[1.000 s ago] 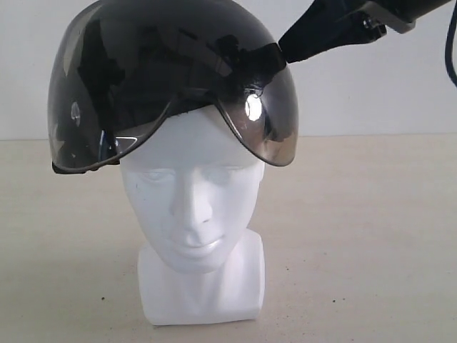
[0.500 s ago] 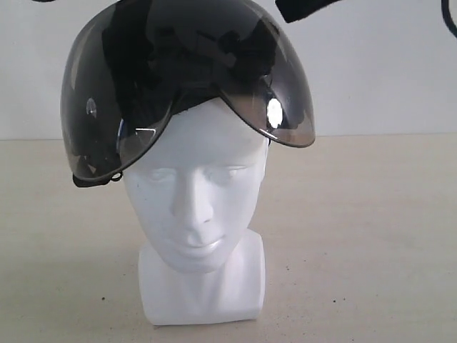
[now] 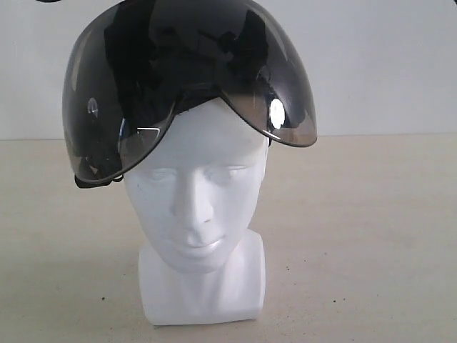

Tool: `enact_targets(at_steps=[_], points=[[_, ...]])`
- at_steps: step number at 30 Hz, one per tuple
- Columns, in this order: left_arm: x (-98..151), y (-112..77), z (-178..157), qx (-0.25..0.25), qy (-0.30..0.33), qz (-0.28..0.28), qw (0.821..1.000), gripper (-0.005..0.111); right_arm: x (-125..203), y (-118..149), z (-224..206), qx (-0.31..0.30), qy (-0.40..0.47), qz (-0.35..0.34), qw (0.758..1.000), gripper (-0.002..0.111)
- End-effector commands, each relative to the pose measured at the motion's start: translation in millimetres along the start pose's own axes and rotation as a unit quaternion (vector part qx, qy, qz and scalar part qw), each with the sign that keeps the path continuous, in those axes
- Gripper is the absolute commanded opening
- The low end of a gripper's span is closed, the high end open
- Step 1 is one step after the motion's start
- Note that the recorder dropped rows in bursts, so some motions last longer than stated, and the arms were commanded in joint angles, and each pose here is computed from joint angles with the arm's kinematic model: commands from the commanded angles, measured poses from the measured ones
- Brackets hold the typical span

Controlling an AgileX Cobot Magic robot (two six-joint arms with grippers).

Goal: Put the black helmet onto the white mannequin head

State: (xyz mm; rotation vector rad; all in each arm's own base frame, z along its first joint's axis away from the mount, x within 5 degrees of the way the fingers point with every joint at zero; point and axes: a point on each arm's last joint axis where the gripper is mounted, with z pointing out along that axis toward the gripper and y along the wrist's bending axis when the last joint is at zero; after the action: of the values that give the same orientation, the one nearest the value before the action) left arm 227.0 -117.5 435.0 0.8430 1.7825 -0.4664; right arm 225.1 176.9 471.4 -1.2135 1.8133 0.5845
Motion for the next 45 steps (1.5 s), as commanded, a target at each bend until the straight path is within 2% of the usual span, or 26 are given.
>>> enact_targets(at_steps=[1, 8, 12, 16, 22, 27, 32, 38, 45], points=[[3, 1.3, 9, 0.012, 0.011, -0.005, 1.000, 0.005, -4, -4, 3, 0.015, -0.017, -0.019, 1.000, 0.000], [2, 2.9, 8, 0.001, 0.006, 0.002, 1.000, 0.005, -1, -15, 36, -0.027, -0.008, -0.034, 0.999, 0.000], [0, 5.6, 8, -0.014, -0.007, 0.007, 1.000, 0.005, -10, -21, 39, -0.018, -0.022, -0.040, 0.999, 0.000], [2, 4.3, 8, -0.006, 0.003, 0.010, 1.000, 0.005, -16, -25, 44, -0.025, -0.019, -0.045, 0.999, 0.000], [2, 4.0, 8, -0.005, 0.005, 0.014, 1.000, 0.005, -16, -29, 62, -0.067, -0.010, -0.036, 0.997, 0.000], [2, 3.8, 8, -0.003, 0.005, 0.014, 1.000, 0.005, -14, -30, 67, -0.078, -0.004, -0.035, 0.996, 0.000], [4, 1.3, 8, 0.010, 0.014, 0.012, 1.000, 0.005, -9, -23, 64, -0.112, 0.023, -0.035, 0.993, 0.000], [5, -1.5, 6, 0.022, 0.023, 0.011, 0.999, 0.005, -13, -19, 57, -0.113, 0.014, -0.015, 0.993, 0.000], [-2, -9.7, -12, 0.024, 0.004, 0.019, 1.000, 0.005, -23, 1, 48, -0.127, 0.004, -0.011, 0.992, 0.000]])
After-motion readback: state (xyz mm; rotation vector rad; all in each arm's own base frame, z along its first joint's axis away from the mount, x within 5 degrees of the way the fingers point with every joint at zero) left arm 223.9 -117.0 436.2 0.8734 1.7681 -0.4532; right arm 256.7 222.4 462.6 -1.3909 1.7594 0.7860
